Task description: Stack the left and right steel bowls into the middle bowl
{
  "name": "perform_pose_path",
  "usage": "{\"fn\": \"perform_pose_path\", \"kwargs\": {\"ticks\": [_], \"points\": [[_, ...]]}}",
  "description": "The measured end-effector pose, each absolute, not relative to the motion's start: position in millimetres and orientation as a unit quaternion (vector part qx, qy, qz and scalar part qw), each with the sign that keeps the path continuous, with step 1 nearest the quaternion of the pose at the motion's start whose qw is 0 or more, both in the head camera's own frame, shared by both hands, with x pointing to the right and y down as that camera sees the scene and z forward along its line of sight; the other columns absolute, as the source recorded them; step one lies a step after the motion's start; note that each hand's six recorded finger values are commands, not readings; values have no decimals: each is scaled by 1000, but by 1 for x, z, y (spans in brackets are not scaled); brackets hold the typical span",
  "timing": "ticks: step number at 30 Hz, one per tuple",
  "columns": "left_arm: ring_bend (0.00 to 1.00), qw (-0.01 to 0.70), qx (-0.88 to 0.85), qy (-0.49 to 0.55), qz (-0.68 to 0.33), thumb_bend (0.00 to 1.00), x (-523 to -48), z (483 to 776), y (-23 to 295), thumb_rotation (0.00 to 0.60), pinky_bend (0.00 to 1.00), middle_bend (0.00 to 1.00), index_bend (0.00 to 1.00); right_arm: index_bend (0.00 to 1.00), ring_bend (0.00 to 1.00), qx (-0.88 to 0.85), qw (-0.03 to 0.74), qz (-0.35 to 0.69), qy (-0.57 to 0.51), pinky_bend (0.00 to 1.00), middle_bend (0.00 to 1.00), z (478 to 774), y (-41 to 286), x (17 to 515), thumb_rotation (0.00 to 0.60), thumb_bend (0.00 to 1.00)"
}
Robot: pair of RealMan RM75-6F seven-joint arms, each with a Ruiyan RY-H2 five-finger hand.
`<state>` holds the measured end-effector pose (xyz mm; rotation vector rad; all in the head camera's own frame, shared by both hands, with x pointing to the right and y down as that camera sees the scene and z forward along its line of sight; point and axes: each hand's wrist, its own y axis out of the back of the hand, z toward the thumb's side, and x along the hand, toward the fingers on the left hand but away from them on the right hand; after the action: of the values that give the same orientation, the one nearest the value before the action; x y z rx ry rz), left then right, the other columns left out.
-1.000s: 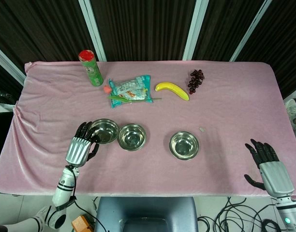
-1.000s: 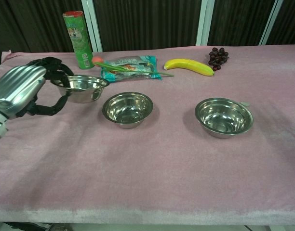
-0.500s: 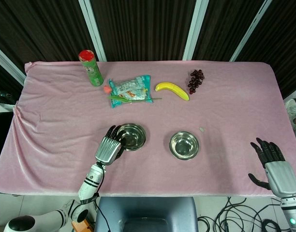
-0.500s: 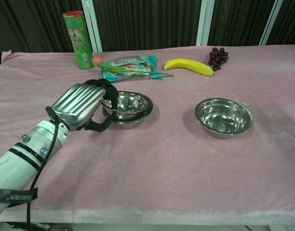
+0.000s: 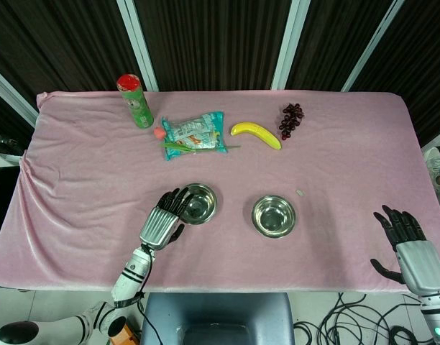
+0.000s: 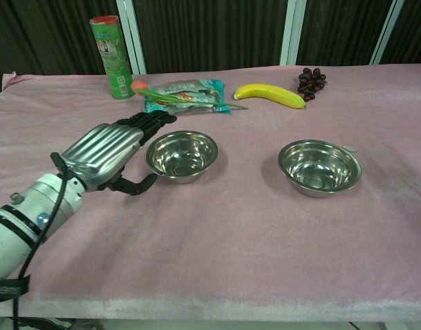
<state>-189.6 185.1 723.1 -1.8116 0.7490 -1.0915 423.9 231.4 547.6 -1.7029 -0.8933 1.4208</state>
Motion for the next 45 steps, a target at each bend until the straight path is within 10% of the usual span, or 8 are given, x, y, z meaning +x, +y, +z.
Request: {"fn": "perform_pose_path", "kwargs": {"ticks": [10, 21, 45], "points": [[0, 434, -688, 276, -512, 397, -302, 662, 207, 600, 131, 0, 0, 3, 0, -676, 378, 550, -311, 0, 0, 565, 236, 406, 600, 328], [0, 397, -646, 348, -552, 402, -405, 632, 243, 600, 127, 0, 0, 329, 0, -729, 405, 513, -203, 0, 0, 645, 216, 326, 600, 330], [0, 385, -648, 352, -555, 402, -419, 636, 245, 600, 128, 0, 0, 677, 0, -752, 430, 472, -165, 0, 0, 714, 186, 244, 600, 507]]}}
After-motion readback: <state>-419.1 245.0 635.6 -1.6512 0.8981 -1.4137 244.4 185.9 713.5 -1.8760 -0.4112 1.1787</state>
